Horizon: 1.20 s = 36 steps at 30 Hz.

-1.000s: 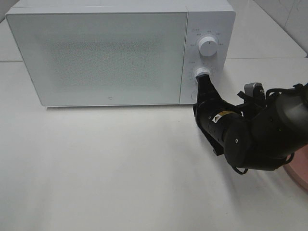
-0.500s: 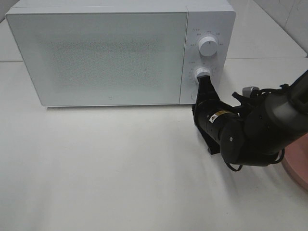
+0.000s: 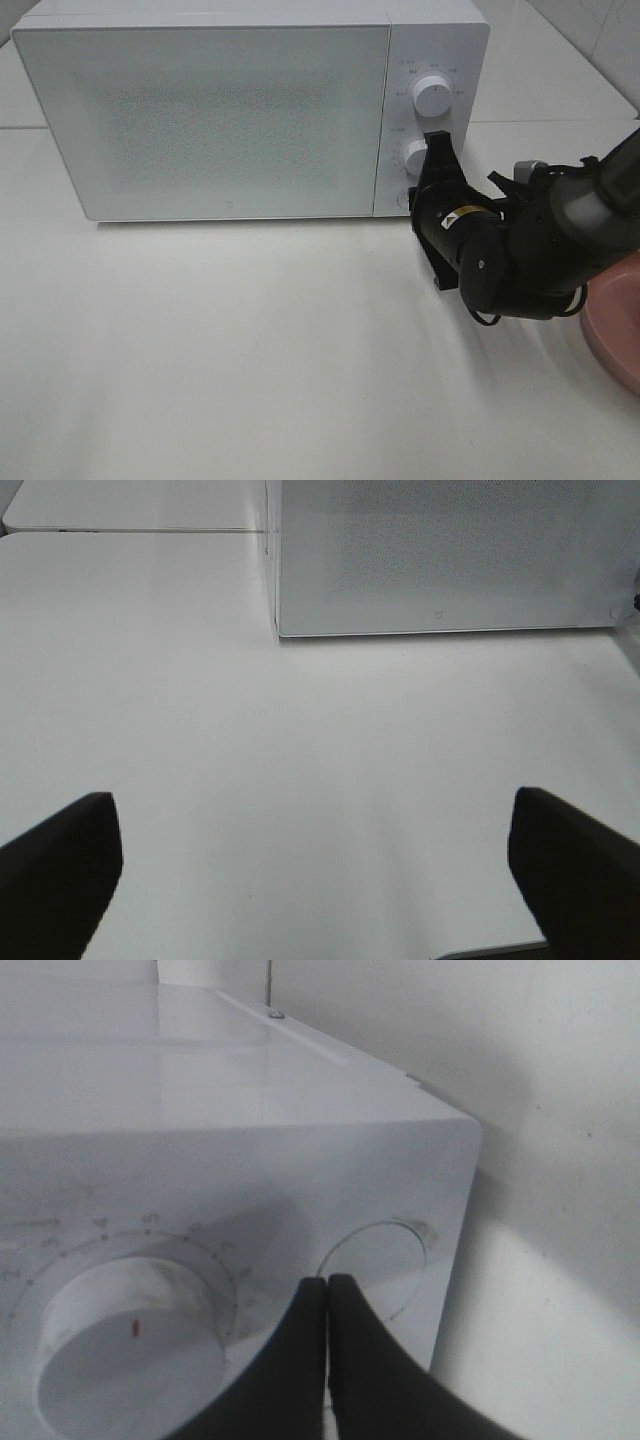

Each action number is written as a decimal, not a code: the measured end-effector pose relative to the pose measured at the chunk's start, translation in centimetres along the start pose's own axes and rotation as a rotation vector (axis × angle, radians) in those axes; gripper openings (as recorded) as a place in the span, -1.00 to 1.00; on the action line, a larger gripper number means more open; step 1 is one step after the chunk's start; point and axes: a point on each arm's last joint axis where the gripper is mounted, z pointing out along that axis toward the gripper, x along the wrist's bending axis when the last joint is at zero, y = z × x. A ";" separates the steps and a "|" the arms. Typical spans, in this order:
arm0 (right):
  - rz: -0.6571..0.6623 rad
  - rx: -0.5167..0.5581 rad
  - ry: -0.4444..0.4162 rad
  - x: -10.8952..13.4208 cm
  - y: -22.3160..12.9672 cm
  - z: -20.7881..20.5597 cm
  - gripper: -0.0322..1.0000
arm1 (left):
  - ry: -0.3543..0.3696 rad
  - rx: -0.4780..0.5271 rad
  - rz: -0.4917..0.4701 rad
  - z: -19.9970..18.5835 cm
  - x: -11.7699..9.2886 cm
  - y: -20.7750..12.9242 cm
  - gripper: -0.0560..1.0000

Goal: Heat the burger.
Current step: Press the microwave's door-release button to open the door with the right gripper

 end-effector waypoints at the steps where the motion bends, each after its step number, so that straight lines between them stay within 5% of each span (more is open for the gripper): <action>1: 0.000 -0.001 -0.001 0.0 0.0 0.2 -0.90 | 0.000 0.000 0.000 0.0 0.0 0.0 0.93; 36: 0.085 -0.045 -0.039 -0.2 -0.4 2.3 -0.90 | 0.000 0.000 0.000 0.0 0.0 0.0 0.93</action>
